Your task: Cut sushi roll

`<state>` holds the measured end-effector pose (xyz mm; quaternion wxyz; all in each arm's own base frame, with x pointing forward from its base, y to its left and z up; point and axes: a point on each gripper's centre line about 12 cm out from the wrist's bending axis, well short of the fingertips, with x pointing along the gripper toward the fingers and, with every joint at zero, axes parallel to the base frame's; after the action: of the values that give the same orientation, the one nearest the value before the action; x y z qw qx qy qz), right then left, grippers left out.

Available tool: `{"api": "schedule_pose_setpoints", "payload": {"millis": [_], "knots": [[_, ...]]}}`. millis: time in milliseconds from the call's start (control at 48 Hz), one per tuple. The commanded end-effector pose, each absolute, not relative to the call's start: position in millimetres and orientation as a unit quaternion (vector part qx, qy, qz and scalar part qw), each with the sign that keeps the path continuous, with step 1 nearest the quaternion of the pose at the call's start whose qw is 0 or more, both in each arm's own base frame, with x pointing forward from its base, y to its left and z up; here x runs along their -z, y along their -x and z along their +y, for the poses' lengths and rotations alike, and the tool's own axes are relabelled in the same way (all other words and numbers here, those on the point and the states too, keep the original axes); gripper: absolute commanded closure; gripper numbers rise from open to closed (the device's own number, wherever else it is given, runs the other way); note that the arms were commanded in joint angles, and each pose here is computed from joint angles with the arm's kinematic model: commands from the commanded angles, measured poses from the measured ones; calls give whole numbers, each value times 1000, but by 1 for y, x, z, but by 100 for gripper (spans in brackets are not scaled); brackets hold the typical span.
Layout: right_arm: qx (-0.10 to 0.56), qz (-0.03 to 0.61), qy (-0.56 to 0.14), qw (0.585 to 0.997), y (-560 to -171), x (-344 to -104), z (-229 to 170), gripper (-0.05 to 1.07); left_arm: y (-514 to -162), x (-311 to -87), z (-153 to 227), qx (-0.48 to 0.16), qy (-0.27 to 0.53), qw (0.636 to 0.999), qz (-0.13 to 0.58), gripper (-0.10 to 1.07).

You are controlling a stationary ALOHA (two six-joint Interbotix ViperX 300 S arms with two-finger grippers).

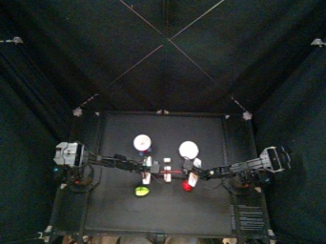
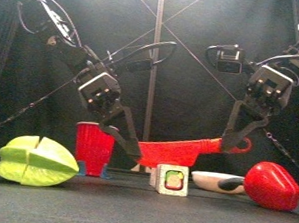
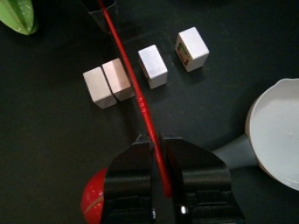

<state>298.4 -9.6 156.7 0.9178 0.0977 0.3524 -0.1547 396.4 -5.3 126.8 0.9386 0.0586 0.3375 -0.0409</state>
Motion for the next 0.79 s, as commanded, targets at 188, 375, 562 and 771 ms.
{"api": "schedule_pose_setpoints", "payload": {"millis": [188,375,562,771], "knots": [[161,312,-104,931,-304,-183,-14,75,-398,-168,-20,57,-48,963,260,77],[154,313,-107,931,-301,-183,-9,75,-392,-173,-28,78,-42,974,207,77],[138,325,-105,930,-298,-175,-1,75,-390,-158,-34,90,-39,973,210,77],[140,331,-112,926,-295,-171,0,75,-390,-147,-45,104,-42,968,223,77]]}}
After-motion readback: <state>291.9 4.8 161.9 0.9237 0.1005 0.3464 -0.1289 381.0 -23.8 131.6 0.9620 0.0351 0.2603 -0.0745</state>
